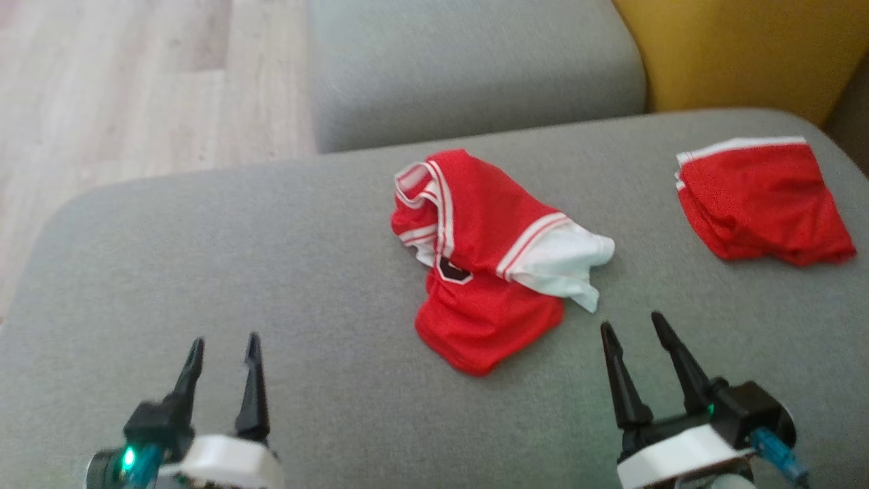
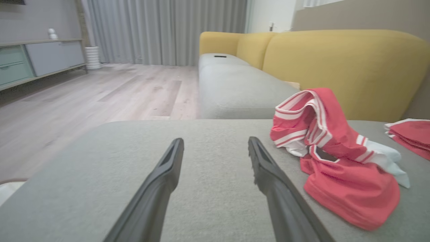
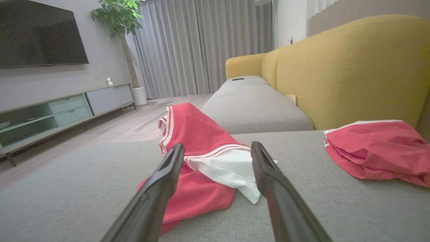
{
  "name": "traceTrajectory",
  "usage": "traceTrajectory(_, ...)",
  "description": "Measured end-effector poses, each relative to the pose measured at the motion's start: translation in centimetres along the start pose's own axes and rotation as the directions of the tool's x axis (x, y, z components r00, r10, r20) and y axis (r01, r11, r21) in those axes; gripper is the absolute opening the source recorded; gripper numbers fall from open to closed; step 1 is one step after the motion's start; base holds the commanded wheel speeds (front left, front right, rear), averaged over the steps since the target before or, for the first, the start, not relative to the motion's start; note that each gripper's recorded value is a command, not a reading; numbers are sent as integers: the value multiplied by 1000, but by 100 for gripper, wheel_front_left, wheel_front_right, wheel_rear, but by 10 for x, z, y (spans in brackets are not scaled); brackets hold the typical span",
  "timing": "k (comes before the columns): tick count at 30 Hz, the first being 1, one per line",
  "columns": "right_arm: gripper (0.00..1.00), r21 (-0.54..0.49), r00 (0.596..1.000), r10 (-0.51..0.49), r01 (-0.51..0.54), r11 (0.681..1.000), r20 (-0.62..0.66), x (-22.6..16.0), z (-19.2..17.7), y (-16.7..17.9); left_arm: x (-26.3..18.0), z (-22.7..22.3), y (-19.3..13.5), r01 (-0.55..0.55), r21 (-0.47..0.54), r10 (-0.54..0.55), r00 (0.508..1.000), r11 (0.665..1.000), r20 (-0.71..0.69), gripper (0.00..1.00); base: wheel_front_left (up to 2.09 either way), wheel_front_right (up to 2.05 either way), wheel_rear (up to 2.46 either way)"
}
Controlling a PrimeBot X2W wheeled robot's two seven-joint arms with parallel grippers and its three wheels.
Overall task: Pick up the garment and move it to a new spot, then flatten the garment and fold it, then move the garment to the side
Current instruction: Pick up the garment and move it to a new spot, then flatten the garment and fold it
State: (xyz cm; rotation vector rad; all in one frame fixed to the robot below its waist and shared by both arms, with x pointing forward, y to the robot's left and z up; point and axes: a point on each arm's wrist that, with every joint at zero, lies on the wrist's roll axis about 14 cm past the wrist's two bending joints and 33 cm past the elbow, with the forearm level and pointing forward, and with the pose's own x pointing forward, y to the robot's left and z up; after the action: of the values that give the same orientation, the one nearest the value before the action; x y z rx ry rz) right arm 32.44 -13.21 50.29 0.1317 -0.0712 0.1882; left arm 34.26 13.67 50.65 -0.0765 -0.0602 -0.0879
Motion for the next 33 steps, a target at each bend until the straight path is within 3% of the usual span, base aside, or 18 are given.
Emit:
traceTrajectory(8,100,1,1000,6,-6,1000,-4,-14,-3,4,-41,22,14,-99,13,98,992,995,84,100,0,0,0)
traceTrajectory(14,100,-11,1000,27,-27,1000,-16,-19,-7,11,-62,18,10,-85,52,80,994,995,77,100,0,0,0)
traceTrajectory(33,100,-3,997,52,-52,999,-56,-16,-18,17,-64,12,4,-69,76,65,996,995,57,100,0,0,0)
